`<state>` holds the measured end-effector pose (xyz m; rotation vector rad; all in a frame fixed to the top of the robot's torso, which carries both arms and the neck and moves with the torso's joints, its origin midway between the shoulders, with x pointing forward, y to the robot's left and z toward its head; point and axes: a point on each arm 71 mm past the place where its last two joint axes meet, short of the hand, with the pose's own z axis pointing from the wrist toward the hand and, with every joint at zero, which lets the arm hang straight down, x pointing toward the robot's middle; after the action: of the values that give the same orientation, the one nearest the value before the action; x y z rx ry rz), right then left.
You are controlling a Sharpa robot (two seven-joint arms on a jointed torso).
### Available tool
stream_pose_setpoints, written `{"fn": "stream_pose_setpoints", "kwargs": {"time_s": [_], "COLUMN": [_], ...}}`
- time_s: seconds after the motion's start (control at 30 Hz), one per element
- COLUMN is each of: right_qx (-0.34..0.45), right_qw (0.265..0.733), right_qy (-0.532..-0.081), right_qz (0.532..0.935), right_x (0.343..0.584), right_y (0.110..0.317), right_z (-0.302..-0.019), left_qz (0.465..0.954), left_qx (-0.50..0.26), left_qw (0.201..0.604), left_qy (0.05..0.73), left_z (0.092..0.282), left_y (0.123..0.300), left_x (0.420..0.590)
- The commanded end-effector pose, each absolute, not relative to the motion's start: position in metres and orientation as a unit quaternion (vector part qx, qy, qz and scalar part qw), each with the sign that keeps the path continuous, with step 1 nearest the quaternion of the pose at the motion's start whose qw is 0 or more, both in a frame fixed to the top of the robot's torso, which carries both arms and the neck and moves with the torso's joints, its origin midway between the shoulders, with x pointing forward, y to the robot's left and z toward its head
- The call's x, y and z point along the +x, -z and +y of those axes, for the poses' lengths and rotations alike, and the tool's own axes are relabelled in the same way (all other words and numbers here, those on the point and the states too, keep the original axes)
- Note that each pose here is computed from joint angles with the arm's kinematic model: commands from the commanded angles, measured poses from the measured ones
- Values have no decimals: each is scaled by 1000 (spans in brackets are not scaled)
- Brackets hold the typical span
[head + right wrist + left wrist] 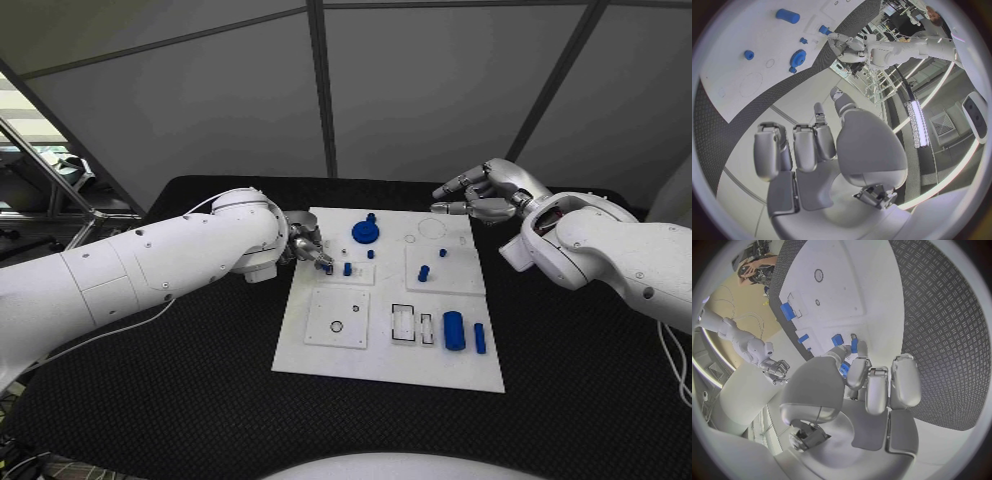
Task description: Assemble the parts on the task board
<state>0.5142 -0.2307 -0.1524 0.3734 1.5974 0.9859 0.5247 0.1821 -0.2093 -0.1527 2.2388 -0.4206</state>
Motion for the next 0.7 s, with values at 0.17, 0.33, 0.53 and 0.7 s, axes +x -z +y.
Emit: {"fn": "stream_pose_setpoints", "kwargs": {"time_s": [0.17, 0.33, 0.53, 0.7], "right_qx": [156, 156, 156, 155], "right_qw": [574, 574, 574, 574], "right_qy": [-425, -425, -425, -425], "right_qz": [682, 682, 683, 683], "right_x": [514, 514, 514, 514], "right_y": [151, 151, 151, 151], "right_z": [-229, -229, -229, -229], "left_qz": [888, 890, 893, 895], "left_qx": [-53, -48, -41, -38], "left_qw": [432, 428, 421, 417], "left_qy": [152, 153, 154, 153], "left_z": [181, 179, 175, 175], "left_y": [209, 209, 210, 211], "left_x": [525, 524, 521, 521]}}
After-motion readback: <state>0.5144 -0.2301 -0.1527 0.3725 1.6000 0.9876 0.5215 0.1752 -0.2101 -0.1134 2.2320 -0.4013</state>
